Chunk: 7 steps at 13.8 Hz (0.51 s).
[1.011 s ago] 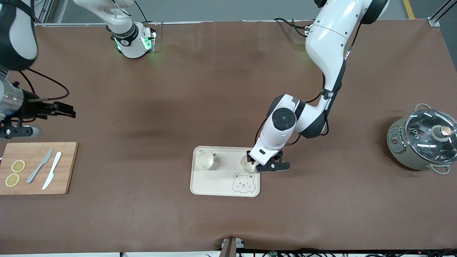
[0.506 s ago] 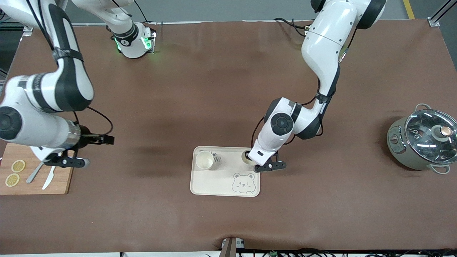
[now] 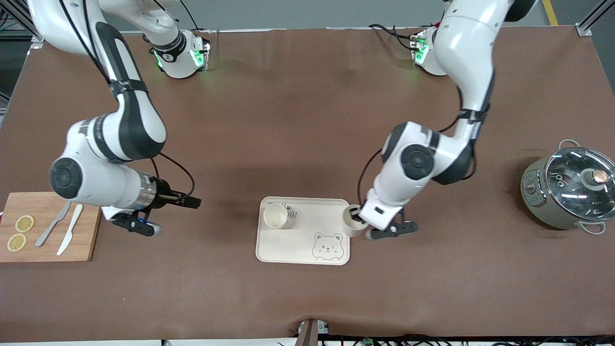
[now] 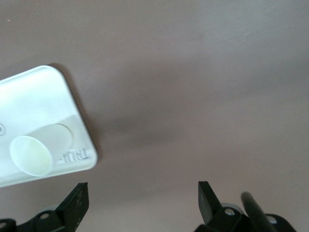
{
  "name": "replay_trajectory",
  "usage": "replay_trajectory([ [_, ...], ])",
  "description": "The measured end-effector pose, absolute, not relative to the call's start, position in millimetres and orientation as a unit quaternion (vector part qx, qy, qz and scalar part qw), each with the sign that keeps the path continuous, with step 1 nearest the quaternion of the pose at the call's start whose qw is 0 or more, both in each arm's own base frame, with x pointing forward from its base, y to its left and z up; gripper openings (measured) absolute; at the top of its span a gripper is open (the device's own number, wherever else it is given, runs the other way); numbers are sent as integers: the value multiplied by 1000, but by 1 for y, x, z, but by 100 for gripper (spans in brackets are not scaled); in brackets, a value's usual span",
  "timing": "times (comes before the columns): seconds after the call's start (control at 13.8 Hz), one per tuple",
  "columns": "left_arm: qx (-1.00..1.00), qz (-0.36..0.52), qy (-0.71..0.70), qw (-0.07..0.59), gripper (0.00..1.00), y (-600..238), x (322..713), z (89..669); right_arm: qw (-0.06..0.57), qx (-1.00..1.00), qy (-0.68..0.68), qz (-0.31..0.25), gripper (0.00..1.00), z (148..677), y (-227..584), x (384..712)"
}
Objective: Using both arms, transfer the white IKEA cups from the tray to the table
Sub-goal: 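Carry the cup with the left gripper while the right gripper grasps another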
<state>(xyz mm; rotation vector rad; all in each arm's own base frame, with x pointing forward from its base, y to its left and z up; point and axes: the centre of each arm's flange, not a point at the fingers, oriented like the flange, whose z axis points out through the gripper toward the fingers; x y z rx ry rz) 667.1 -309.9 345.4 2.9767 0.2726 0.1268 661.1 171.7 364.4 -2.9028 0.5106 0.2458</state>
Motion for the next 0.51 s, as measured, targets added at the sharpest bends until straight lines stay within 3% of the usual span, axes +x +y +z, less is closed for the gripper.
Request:
replay_trajectory([
  [0.22, 998, -15, 35, 46, 4, -191, 685, 359, 90, -969, 220, 68, 100, 331, 225, 659],
  [0.51, 997, -61, -4, 46, 4, -22, 685, 299, 95, -960, 260, 47, 100, 296, 279, 655],
])
